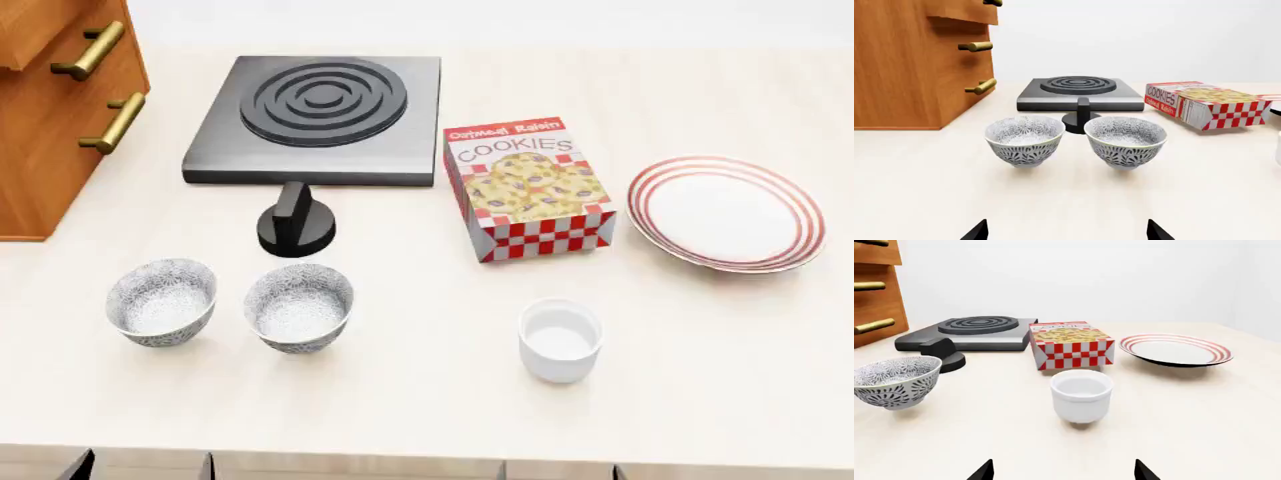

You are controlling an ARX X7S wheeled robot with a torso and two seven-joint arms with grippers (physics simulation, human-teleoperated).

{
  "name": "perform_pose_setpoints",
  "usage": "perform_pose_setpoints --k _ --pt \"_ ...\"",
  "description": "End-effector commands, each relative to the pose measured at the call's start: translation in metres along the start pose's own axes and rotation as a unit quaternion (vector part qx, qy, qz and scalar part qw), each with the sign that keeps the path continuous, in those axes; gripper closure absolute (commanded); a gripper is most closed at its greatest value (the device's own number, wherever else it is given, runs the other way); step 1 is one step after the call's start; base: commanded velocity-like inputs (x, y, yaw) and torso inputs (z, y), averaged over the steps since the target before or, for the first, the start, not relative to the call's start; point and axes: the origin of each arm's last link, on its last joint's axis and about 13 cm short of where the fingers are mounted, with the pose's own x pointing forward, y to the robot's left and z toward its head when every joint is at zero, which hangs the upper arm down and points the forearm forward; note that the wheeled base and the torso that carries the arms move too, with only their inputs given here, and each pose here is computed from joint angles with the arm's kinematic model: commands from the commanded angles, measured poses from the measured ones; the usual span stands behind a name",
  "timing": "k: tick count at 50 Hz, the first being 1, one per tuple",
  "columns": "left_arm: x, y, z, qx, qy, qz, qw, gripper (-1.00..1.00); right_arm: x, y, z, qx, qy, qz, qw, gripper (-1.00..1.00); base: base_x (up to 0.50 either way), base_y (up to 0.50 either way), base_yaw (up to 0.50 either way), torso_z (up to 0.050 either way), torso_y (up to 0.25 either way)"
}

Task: Pick the akita bowl from table center and place it on the plate.

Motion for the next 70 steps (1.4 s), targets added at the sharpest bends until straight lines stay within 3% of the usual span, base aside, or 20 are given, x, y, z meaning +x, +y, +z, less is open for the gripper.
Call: perform_pose_setpoints --k 1,2,26,33,45,56,70 --pt "0.155 0.103 0.047 0.197 -0.07 0.755 0.622 -1.0 0.079 -0.121 0.046 0.447 0.144 -0.117 0.875 -1.0 0.0 0.0 0.0 0.0 0.0" --pt "0.002 0.001 -0.004 0.003 0.007 0.004 1.0 -1.0 0.002 -0.002 0.002 0.011 -0.004 -0.015 1.0 -1.0 0.0 0.0 0.0 0.0 0.0" --pt "-0.006 -0.003 0.006 -0.002 -0.024 -0.02 1.0 -1.0 0.002 -0.003 0.015 0.015 -0.023 -0.03 0.999 -1.0 0.0 0.0 0.0 0.0 0.0" --pt "-0.013 -0.003 0.029 0.004 -0.065 -0.024 0.998 -1.0 0.001 0.0 0.031 0.028 -0.049 -0.027 0.998 -1.0 0.0 0.0 0.0 0.0 0.0" --pt "-0.023 0.0 0.081 -0.019 -0.135 -0.009 0.991 -1.0 -0.002 -0.007 0.089 0.048 -0.126 -0.046 0.99 -1.0 0.0 0.0 0.0 0.0 0.0" --pt "-0.034 0.0 0.116 -0.038 -0.176 -0.02 0.983 -1.0 -0.008 -0.011 0.119 0.052 -0.168 -0.05 0.983 -1.0 0.0 0.0 0.0 0.0 0.0" --pt "-0.037 -0.001 0.12 -0.045 -0.183 -0.027 0.982 -1.0 -0.011 -0.01 0.125 0.074 -0.185 -0.039 0.979 -1.0 0.0 -0.06 0.0 0.0 0.0"
